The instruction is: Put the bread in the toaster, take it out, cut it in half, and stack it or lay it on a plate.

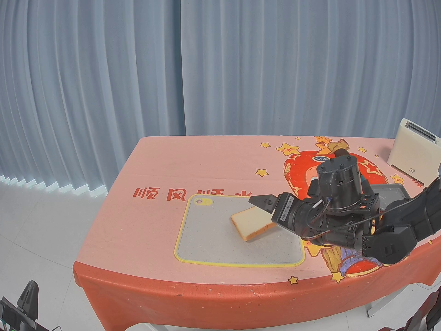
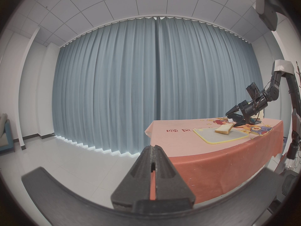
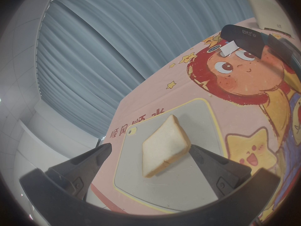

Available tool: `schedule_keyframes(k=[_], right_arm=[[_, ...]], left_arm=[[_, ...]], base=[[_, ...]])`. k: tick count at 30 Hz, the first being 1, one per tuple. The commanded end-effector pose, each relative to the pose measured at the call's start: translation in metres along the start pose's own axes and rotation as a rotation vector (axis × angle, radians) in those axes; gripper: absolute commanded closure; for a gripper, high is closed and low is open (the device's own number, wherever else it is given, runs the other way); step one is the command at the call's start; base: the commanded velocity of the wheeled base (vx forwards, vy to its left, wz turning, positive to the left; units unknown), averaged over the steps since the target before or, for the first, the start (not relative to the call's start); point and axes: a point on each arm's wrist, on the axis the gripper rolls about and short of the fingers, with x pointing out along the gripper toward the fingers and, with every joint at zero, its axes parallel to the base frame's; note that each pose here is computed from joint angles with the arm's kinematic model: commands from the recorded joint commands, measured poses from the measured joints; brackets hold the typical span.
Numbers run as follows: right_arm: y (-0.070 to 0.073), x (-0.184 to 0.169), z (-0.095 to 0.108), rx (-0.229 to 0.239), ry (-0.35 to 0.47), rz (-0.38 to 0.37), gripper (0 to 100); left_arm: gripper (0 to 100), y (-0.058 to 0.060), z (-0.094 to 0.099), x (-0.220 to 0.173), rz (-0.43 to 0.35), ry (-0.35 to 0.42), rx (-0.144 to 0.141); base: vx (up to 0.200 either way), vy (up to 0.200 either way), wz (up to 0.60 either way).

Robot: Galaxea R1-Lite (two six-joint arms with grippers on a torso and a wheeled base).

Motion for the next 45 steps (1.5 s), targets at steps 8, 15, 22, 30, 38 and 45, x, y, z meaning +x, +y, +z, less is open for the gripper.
schedule_keyframes(k=[8,15,22,30,38,45], right_arm=[[0.003,-0.015,0.008,0.031,-0.016,-0.012,0],[0.007,-0.032,0.017,0.037,-0.057,-0.005,0],[0.007,-0.070,0.031,0.032,-0.081,-0.017,0],[-0.015,-0.113,0.053,-0.149,-0.165,-0.077,0],[-0.039,-0.143,0.073,-0.356,-0.263,-0.161,0],[-0.064,-0.148,0.092,-0.434,-0.298,-0.270,0]], left_arm=[[100,0.000,-0.005,0.000,0.000,0.001,0.000],[100,0.000,-0.005,0.000,0.000,0.001,0.000],[100,0.000,-0.005,0.000,0.000,0.001,0.000],[100,0.000,-0.005,0.000,0.000,0.001,0.000],[100,0.000,-0.005,0.000,0.000,0.001,0.000],[100,0.000,-0.005,0.000,0.000,0.001,0.002]], base=[[0.000,0.000,0.00],[0.000,0.000,0.00],[0.000,0.000,0.00],[0.000,0.000,0.00],[0.000,0.000,0.00],[0.000,0.000,0.00]])
